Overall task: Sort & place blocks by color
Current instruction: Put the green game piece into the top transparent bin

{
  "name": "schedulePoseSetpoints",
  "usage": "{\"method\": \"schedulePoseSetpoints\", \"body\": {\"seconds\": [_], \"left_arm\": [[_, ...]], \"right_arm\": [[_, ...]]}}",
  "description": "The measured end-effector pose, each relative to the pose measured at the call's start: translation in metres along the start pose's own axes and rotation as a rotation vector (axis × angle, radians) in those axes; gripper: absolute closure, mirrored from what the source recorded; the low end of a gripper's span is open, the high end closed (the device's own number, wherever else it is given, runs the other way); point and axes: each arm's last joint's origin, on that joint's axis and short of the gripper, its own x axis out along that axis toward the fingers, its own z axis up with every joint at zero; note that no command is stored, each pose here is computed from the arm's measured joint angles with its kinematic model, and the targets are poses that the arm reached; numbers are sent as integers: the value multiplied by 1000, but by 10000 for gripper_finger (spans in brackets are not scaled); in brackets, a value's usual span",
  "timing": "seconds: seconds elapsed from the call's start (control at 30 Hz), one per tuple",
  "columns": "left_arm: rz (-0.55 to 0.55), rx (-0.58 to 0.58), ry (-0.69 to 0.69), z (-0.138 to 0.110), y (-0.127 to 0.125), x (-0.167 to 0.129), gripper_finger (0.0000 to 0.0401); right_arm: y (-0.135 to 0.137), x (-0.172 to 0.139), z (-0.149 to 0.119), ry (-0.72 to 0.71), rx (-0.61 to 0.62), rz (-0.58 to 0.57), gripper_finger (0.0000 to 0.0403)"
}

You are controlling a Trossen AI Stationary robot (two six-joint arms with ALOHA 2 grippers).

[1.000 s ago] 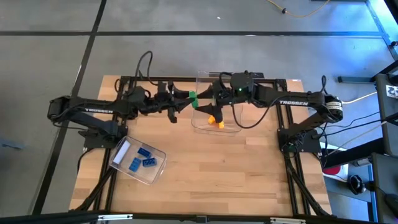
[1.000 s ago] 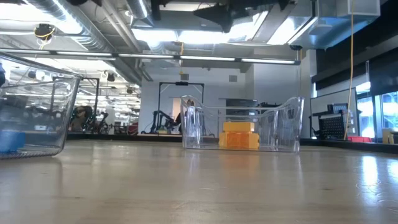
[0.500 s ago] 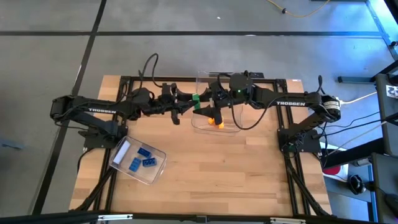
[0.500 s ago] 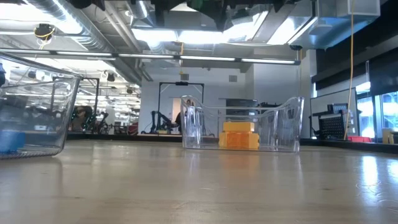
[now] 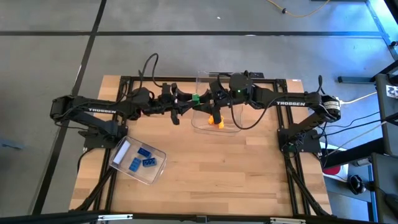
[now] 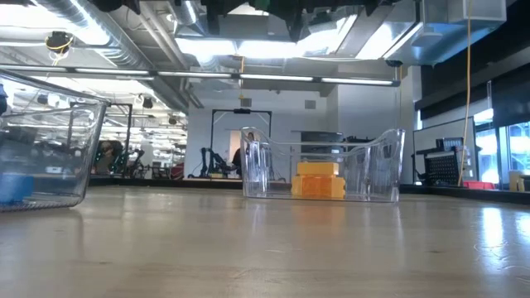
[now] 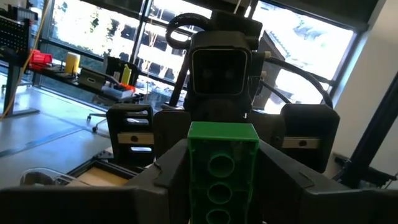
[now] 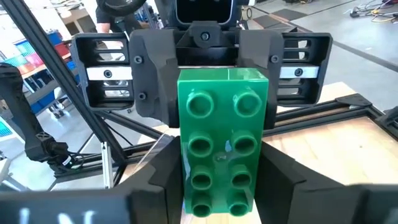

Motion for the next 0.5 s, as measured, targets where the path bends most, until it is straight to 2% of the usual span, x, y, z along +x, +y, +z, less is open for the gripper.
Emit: {"method": "schedulePoseSetpoints", "body": {"seconds": [0.13,0.27,0.5], "left_arm": [[9,-25,5,3,6,-1,208],[-6,-55,62,13,14,-11,167],[1,-40,190,30,17,-39,156]], "right_arm": [[-3,-7,1,33,-9,-10,265],[-7,-31,8,94,-35,-66,265],[-9,-81,12,254,-70,-182,265]]}}
